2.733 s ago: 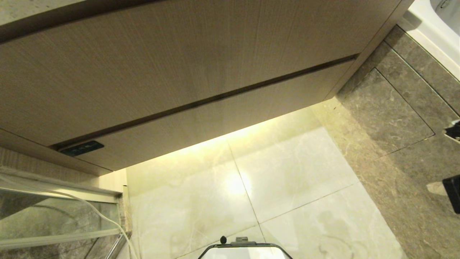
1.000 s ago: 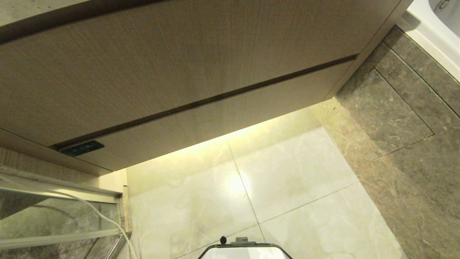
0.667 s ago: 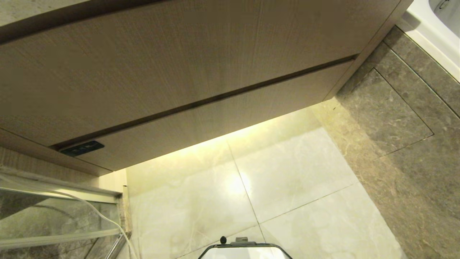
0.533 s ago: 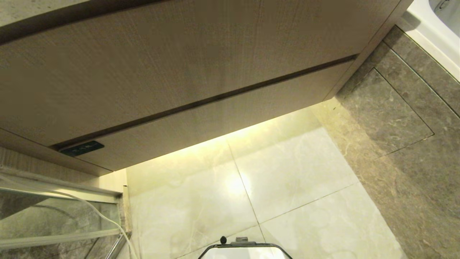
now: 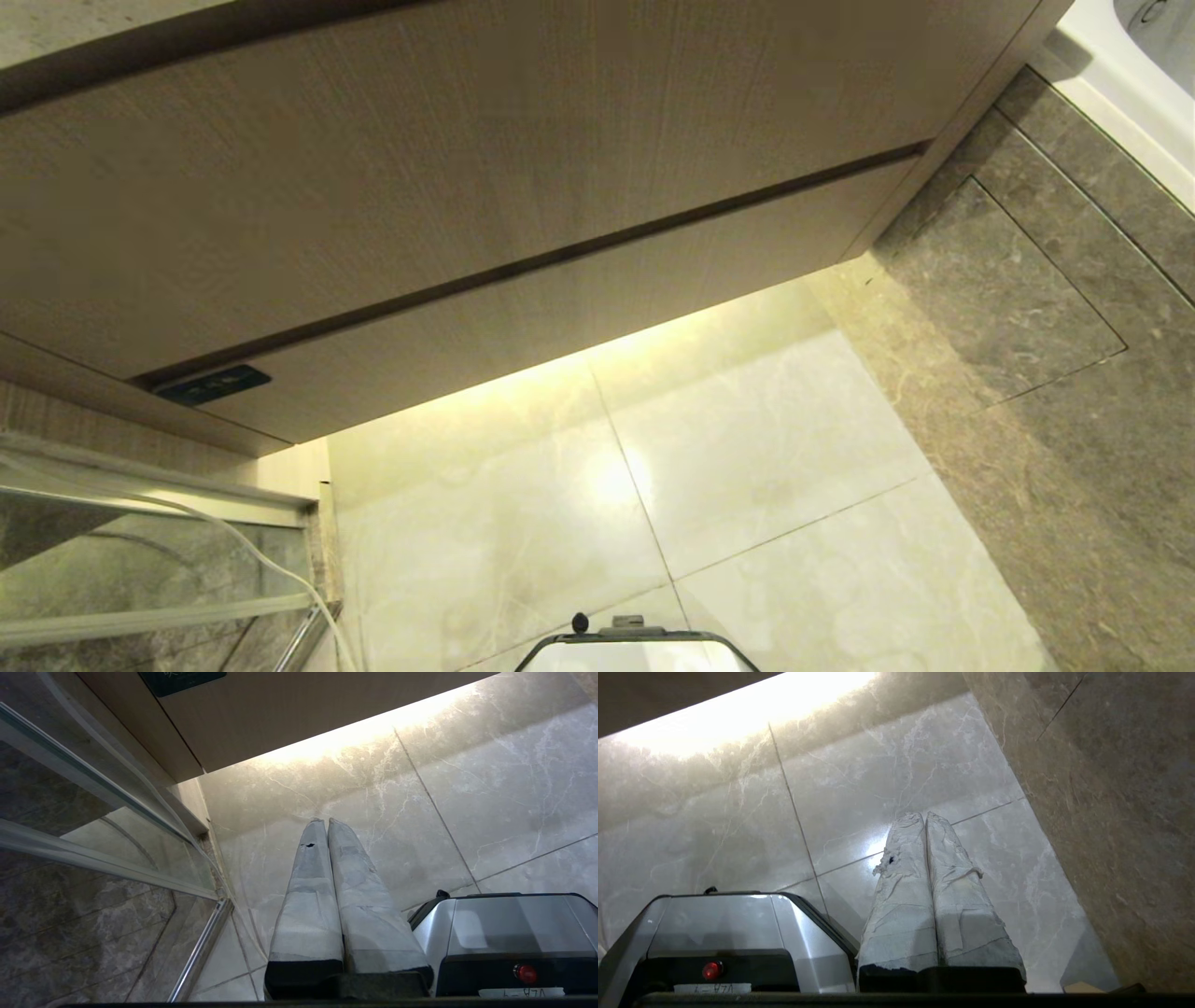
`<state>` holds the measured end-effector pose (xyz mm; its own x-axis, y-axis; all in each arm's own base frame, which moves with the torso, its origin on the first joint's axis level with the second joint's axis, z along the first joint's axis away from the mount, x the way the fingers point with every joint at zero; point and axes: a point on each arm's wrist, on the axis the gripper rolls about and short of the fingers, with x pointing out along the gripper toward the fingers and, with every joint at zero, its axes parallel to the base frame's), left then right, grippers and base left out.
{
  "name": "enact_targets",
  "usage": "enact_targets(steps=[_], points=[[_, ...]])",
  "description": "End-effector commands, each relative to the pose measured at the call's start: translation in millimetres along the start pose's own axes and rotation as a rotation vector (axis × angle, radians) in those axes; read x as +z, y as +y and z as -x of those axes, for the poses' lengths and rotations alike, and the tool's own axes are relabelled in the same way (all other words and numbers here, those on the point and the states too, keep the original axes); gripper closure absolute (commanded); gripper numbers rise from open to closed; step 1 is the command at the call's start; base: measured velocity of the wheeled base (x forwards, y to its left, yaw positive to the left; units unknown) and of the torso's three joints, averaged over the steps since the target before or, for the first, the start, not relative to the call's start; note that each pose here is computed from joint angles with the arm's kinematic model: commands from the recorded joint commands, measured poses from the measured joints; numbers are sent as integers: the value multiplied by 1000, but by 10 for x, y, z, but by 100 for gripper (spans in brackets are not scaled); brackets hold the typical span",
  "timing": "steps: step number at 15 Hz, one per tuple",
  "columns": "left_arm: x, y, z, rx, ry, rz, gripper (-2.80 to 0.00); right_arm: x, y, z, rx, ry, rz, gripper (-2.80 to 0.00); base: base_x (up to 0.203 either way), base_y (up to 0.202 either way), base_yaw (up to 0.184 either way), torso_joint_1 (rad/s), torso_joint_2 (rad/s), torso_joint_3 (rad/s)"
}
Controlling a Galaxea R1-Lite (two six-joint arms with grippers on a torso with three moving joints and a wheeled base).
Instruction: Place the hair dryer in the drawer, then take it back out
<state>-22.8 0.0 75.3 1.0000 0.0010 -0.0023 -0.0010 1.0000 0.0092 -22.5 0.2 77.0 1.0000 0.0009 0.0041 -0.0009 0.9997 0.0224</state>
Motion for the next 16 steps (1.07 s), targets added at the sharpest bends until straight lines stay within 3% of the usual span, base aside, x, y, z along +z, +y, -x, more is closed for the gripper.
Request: enact_targets(steps=[1,16], points=[[-1,0,0,1,1,0,0,1,0,7,-2,-8,-4,0,0,0,0,0,0,0],[-1,0,0,1,1,0,0,2,0,6,1,-8,4,0,0,0,0,0,0,0]])
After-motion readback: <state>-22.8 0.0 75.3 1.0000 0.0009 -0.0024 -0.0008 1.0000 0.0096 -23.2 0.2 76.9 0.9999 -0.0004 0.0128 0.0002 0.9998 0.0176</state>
